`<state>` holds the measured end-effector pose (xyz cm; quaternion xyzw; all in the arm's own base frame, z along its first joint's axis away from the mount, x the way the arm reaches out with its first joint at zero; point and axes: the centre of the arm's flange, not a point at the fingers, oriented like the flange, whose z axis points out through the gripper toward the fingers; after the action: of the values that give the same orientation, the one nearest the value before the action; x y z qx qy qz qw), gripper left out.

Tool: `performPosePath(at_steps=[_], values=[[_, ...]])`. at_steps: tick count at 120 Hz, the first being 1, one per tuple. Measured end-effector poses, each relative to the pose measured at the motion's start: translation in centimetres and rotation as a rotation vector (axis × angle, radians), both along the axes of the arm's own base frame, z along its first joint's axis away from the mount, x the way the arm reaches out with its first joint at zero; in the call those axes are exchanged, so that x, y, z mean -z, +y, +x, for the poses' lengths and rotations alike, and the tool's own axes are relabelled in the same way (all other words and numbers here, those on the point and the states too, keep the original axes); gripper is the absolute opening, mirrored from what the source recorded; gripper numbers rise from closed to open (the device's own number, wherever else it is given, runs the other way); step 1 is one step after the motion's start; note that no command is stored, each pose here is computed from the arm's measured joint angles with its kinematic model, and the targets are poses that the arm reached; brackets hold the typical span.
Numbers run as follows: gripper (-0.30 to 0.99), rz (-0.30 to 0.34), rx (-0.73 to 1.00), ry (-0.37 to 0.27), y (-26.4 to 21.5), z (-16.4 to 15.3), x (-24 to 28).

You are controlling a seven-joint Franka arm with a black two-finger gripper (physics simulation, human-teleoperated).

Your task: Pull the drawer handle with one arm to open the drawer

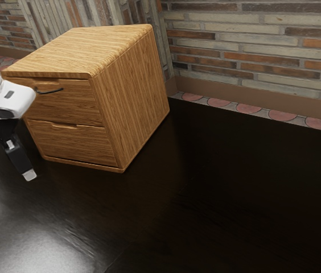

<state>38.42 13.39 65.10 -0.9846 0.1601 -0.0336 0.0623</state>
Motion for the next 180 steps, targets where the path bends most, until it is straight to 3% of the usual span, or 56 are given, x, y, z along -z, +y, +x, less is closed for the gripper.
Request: performPosePath(at_steps=[27, 57, 112, 128, 146, 180], values=[[0.69, 0.048, 0.288, -0.003, 1.9, -0.5, -1.9], [0.69, 0.065, 0.553, 0.037, 2.2, 0.3, -1.3], [0.69, 0.101, 0.800, 0.072, 3.2, 1.7, -1.5], [0.69, 0.097, 0.835, 0.047, 3.6, 2.2, -1.2], [0.69, 0.080, 0.822, -0.025, 4.6, 3.5, -0.7], [0.69, 0.145, 0.772, -0.088, 7.1, 7.9, -2.4]])
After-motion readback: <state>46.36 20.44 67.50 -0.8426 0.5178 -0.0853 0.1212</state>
